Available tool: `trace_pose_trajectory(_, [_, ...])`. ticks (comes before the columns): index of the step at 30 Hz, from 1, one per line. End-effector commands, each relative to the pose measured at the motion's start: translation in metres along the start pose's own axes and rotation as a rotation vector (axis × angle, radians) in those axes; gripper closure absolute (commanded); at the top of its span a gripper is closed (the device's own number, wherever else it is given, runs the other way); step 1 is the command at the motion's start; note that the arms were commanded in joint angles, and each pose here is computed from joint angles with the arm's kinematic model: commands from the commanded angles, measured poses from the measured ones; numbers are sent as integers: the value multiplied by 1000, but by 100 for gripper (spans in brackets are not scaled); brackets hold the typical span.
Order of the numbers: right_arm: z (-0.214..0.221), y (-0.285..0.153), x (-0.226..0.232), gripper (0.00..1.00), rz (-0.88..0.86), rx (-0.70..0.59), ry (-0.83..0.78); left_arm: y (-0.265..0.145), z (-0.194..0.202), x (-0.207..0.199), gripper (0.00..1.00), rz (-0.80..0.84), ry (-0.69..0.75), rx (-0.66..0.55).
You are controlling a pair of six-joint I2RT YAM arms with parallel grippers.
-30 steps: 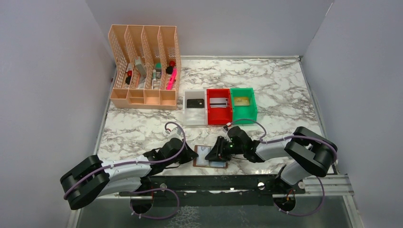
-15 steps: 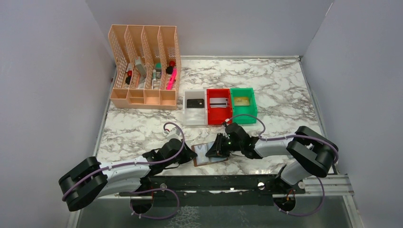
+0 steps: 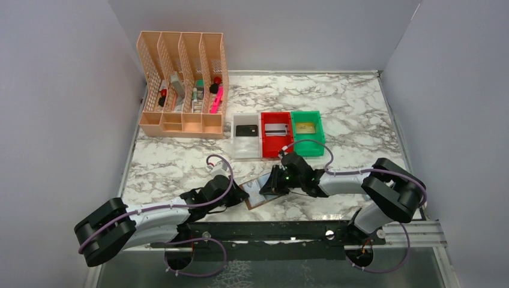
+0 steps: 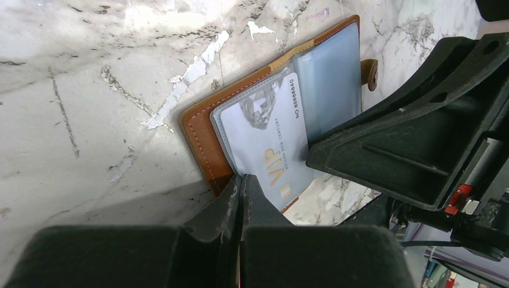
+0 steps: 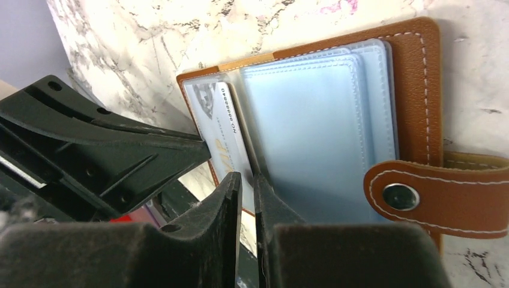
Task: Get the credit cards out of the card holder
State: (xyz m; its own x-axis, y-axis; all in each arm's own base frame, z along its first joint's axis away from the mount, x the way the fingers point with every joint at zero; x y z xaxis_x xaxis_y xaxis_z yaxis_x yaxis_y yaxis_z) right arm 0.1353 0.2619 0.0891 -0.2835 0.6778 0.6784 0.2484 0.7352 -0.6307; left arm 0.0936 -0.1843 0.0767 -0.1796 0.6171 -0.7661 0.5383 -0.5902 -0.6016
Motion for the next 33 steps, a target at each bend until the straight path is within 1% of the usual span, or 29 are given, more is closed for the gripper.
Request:
trace_pose_trajectory(1, [-14, 5, 24, 86, -103, -65, -79, -1, 11, 8, 100, -29, 4, 73])
trace_pose_trajectory(4, [-13, 5, 26, 95, -132, -43, -114, -1, 11, 8, 100, -30, 5, 74])
trace_pose_trajectory(7, [-14, 1, 27, 99, -116, -46, -141, -1, 11, 9, 100, -32, 3, 69])
trace_pose_trajectory(12, [-17, -9, 24, 99, -73, -71, -154, -4, 9, 10, 100, -42, 1, 49])
trace_pose_trajectory(24, [-20, -24, 1, 99, -81, -74, -100, -7, 8, 13, 100, -51, 0, 33])
trace_pose_trajectory(25, [-20, -24, -1, 99, -71, -73, -101, -7, 8, 12, 100, -48, 0, 33])
trace_pose_trajectory(26, [-20, -24, -1, 96, -63, -69, -112, -7, 8, 12, 100, -45, 1, 34])
trace_pose_trajectory(28, [-19, -23, -3, 88, -51, -38, -148, -7, 8, 9, 100, -30, 20, 41])
trace_pose_trajectory(30, [-20, -20, -5, 83, -26, -9, -188, -9, 6, 1, 100, -3, 44, 44])
trace_pose_trajectory(33, [-24, -17, -14, 78, 83, 4, -234, -13, 1, -15, 100, 43, 80, 29])
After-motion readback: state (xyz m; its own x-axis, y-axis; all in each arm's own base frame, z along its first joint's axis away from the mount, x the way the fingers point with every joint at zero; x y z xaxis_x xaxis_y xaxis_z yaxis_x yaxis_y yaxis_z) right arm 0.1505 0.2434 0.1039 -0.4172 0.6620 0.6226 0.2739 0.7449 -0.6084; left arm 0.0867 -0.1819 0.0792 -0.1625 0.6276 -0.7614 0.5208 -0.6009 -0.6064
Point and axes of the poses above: each gripper's point midway between its finger pads, its own y axis out along the fingers, its own x axis along the line the jaws close on, z = x × y, the point moved 9 cm from there along -y, back along the fingers, and after that the axes turned 12 degrees about -y, right-handed, at the moved point
